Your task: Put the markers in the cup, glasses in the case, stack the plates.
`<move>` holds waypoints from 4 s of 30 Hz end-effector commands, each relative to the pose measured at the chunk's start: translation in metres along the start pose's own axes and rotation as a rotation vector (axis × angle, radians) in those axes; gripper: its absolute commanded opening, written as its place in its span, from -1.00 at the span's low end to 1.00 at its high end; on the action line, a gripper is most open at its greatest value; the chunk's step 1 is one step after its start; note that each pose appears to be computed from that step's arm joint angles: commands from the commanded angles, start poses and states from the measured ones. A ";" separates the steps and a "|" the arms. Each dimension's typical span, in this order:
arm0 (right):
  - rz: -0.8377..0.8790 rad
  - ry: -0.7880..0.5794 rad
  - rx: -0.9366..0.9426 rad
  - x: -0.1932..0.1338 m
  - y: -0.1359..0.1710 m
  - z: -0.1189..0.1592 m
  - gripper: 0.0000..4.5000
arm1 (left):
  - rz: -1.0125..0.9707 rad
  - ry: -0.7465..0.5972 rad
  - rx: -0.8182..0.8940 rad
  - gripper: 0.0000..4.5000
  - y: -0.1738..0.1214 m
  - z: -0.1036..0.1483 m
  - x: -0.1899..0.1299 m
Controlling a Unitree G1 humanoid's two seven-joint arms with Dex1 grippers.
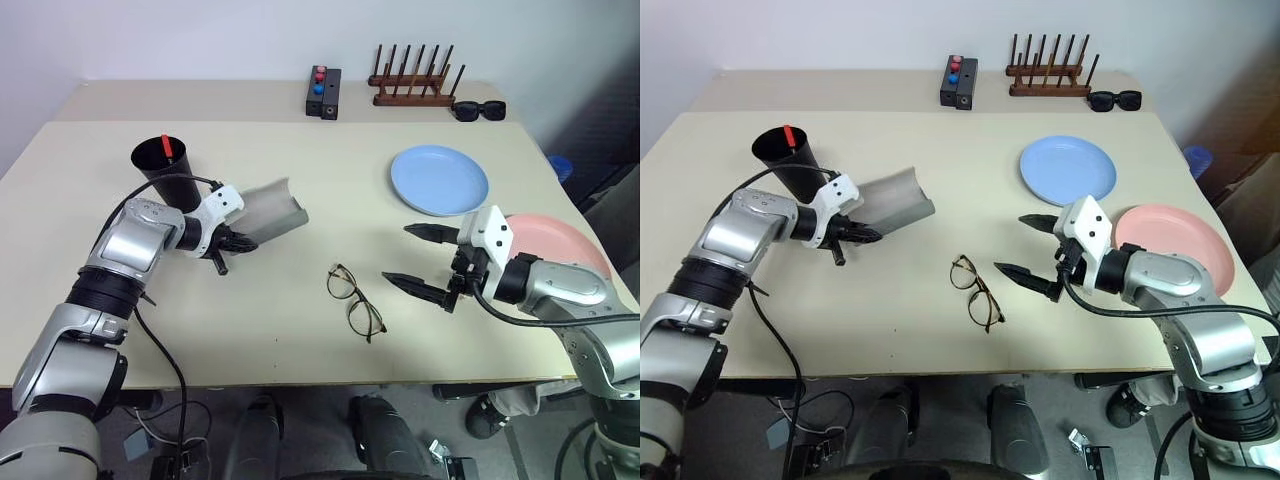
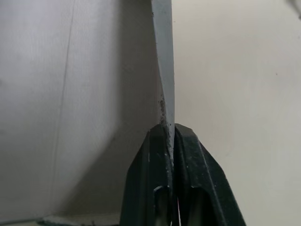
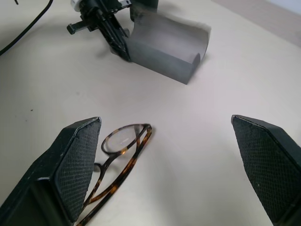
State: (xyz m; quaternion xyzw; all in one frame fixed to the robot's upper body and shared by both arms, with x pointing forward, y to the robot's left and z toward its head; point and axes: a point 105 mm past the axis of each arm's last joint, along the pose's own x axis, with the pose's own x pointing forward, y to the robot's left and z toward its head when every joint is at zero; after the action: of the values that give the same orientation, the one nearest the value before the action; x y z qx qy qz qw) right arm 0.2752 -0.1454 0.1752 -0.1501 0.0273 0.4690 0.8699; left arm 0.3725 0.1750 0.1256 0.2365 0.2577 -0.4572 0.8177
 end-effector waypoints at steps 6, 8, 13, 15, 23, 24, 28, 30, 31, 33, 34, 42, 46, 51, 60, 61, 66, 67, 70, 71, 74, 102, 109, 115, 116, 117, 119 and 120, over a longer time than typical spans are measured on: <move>0.036 -0.031 -0.029 -0.004 0.005 0.008 1.00 | -0.194 0.034 0.111 -0.98 -0.042 -0.015 -0.036; 0.104 -0.010 0.003 0.005 0.019 0.004 1.00 | -0.273 0.044 0.152 -0.98 -0.065 -0.018 -0.047; 0.121 0.116 0.090 0.024 0.033 -0.017 1.00 | -0.340 0.080 0.219 -0.98 -0.096 -0.032 -0.055; 0.106 0.163 0.159 0.030 0.036 -0.025 1.00 | -0.361 0.087 0.244 -0.98 -0.105 -0.038 -0.055; 0.018 0.267 0.293 0.043 0.032 -0.036 1.00 | -0.275 0.015 0.238 0.03 -0.103 -0.031 -0.048; 0.006 0.273 0.306 0.044 0.030 -0.037 1.00 | -0.247 0.007 0.232 0.31 -0.099 -0.029 -0.048; -0.010 0.299 0.335 0.044 0.029 -0.039 1.00 | -0.192 -0.045 0.230 0.51 -0.094 -0.021 -0.052; -0.010 0.308 0.352 0.044 0.031 -0.039 1.00 | -0.162 -0.075 0.220 0.51 -0.092 -0.017 -0.055; -0.011 0.313 0.361 0.045 0.032 -0.040 1.00 | -0.148 -0.082 0.219 0.51 -0.092 -0.017 -0.057; -0.014 0.321 0.366 0.046 0.033 -0.040 1.00 | -0.134 -0.083 0.217 0.51 -0.094 -0.020 -0.058; -0.017 0.326 0.372 0.046 0.034 -0.041 1.00 | -0.126 -0.091 0.214 0.51 -0.095 -0.020 -0.058; -0.042 0.333 0.426 0.050 0.032 -0.043 -0.52 | -0.088 -0.154 0.156 0.54 -0.098 -0.016 -0.061; -0.045 0.327 0.446 0.052 0.031 -0.041 -0.99 | -0.053 -0.212 0.110 0.54 -0.094 -0.006 -0.068; -0.040 0.321 0.456 0.055 0.031 -0.039 -0.99 | -0.001 -0.202 0.060 0.54 -0.093 -0.015 -0.073; 0.079 0.195 0.305 0.065 0.032 0.004 -0.99 | 0.197 -0.207 -0.064 0.54 -0.073 -0.043 -0.097; 0.106 0.177 0.281 0.071 0.034 0.012 -0.99 | 0.219 -0.214 -0.081 0.54 -0.071 -0.047 -0.100; 0.240 0.098 0.184 0.099 0.046 0.046 -0.99 | 0.302 -0.208 -0.133 0.54 -0.060 -0.068 -0.106; 0.275 0.087 0.168 0.105 0.050 0.051 -0.99 | 0.314 -0.204 -0.135 0.54 -0.058 -0.072 -0.108; 0.388 0.088 0.117 0.127 0.069 0.057 -0.99 | 0.348 -0.223 -0.122 0.54 -0.054 -0.077 -0.115; 0.419 0.092 0.108 0.133 0.075 0.056 -0.99 | 0.353 -0.239 -0.123 0.54 -0.054 -0.077 -0.116; 0.507 0.114 0.068 0.147 0.088 0.051 -0.99 | 0.365 -0.244 -0.131 0.54 -0.054 -0.083 -0.120; 0.609 0.100 -0.026 0.165 0.084 0.049 0.68 | 0.335 -0.312 -0.137 0.54 -0.067 -0.073 -0.115; 0.573 -0.048 -0.060 0.138 0.074 0.074 0.70 | 0.375 -0.459 -0.232 0.98 -0.043 -0.034 -0.119; 0.453 -0.051 -0.059 0.118 0.058 0.065 0.70 | 0.324 -0.493 -0.235 0.75 -0.032 -0.002 -0.100; 0.435 -0.049 -0.060 0.113 0.055 0.063 0.70 | 0.321 -0.471 -0.220 0.63 -0.029 0.000 -0.094; 0.413 -0.045 -0.064 0.106 0.052 0.061 0.70 | 0.313 -0.444 -0.206 0.43 -0.026 0.002 -0.086; 0.381 -0.036 -0.069 0.097 0.047 0.058 0.70 | 0.312 -0.396 -0.189 0.02 -0.019 0.002 -0.074; 0.362 -0.028 -0.070 0.092 0.044 0.055 0.70 | 0.313 -0.372 -0.199 0.02 -0.012 0.000 -0.067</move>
State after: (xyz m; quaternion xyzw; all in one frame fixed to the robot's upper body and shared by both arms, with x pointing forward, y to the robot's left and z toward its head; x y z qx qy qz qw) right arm 0.2907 -0.0261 0.1860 -0.1607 0.0545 0.6259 0.7612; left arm 0.3214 0.2088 0.1702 0.0848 0.0958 -0.3449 0.9299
